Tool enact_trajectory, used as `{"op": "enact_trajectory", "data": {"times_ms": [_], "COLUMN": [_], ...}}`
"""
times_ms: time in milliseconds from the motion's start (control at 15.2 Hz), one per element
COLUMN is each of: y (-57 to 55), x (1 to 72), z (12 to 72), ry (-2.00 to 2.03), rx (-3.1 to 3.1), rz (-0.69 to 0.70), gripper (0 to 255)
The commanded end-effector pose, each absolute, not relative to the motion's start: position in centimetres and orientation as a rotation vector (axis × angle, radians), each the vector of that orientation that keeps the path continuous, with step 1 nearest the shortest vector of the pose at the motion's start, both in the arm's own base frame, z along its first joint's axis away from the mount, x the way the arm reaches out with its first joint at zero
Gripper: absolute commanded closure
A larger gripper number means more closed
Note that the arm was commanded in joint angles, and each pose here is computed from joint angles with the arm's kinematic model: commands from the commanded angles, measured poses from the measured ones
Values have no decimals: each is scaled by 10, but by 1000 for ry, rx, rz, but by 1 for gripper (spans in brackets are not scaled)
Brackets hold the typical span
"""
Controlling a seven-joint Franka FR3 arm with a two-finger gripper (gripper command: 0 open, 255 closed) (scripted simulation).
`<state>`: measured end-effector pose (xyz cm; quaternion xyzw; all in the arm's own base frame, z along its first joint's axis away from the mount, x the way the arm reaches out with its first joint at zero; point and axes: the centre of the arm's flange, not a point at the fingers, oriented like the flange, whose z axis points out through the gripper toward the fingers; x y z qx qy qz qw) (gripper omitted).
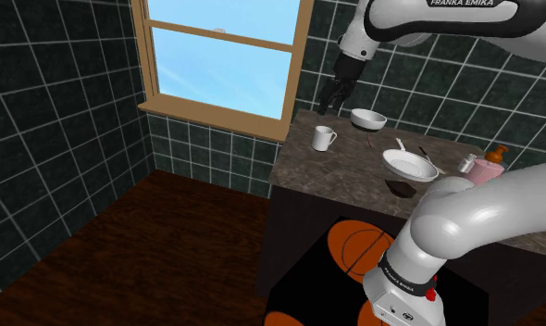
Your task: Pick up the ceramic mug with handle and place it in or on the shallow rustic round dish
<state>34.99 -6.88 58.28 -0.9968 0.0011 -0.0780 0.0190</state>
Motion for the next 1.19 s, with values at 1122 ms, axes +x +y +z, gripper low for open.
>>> {"op": "enact_trajectory", "data": {"times_ms": [1122], "y": [-247], "x": [466], "z": [457], "ry": [38], "rx": [-3169], "rz": [-86], "gripper": [0]}}
